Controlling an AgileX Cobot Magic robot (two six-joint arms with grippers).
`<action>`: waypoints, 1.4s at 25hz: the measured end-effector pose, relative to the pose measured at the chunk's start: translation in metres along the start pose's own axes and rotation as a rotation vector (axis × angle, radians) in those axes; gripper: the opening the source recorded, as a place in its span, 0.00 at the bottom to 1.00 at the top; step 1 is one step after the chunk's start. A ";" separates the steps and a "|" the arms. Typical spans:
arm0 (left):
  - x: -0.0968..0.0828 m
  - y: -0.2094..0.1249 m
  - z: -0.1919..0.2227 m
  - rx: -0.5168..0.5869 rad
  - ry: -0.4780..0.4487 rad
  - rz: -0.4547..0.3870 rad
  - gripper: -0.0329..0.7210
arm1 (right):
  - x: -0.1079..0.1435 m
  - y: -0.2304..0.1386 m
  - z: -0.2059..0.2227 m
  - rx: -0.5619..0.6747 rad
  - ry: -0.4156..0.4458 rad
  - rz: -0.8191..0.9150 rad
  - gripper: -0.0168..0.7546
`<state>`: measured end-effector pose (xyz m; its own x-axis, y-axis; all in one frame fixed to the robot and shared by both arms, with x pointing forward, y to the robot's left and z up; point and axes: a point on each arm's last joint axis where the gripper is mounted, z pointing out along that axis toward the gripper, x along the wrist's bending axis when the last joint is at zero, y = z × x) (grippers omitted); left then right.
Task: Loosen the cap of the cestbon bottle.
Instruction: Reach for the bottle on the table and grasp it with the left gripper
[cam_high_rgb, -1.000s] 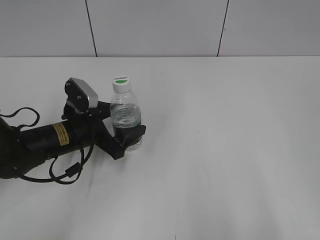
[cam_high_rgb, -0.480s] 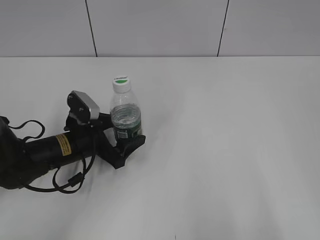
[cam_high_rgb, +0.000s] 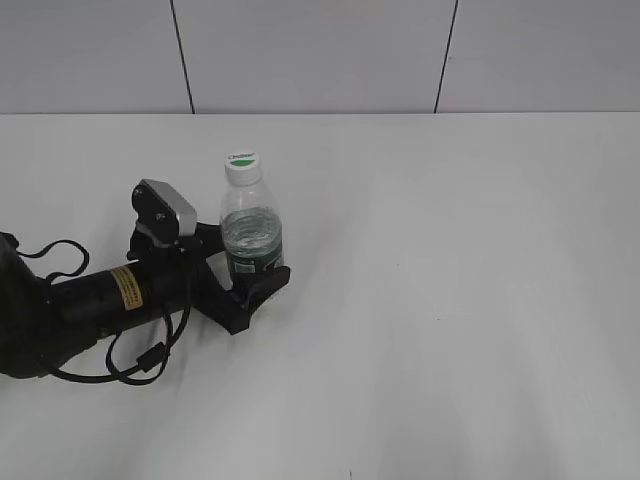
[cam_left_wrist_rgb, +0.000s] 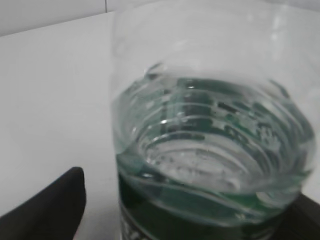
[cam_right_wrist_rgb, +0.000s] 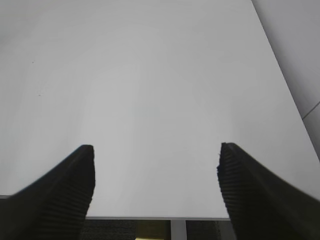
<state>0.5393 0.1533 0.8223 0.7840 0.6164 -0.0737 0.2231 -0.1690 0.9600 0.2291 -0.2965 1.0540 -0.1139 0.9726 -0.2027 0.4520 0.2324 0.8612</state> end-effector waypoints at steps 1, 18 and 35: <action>0.000 0.000 0.000 0.000 0.000 0.000 0.82 | 0.000 0.000 0.000 0.000 0.000 0.000 0.78; 0.003 0.005 0.005 -0.020 -0.001 0.017 0.82 | 0.000 0.000 0.000 0.000 0.000 0.000 0.78; 0.003 0.007 0.007 -0.029 -0.014 0.030 0.67 | 0.000 0.000 0.000 0.000 0.000 0.000 0.78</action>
<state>0.5477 0.1485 0.8270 0.7980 0.6007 -0.0483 0.1825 -0.1645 0.9693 0.2291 -0.2965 1.0540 -0.1139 0.9726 -0.2027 0.4520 0.2324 0.8612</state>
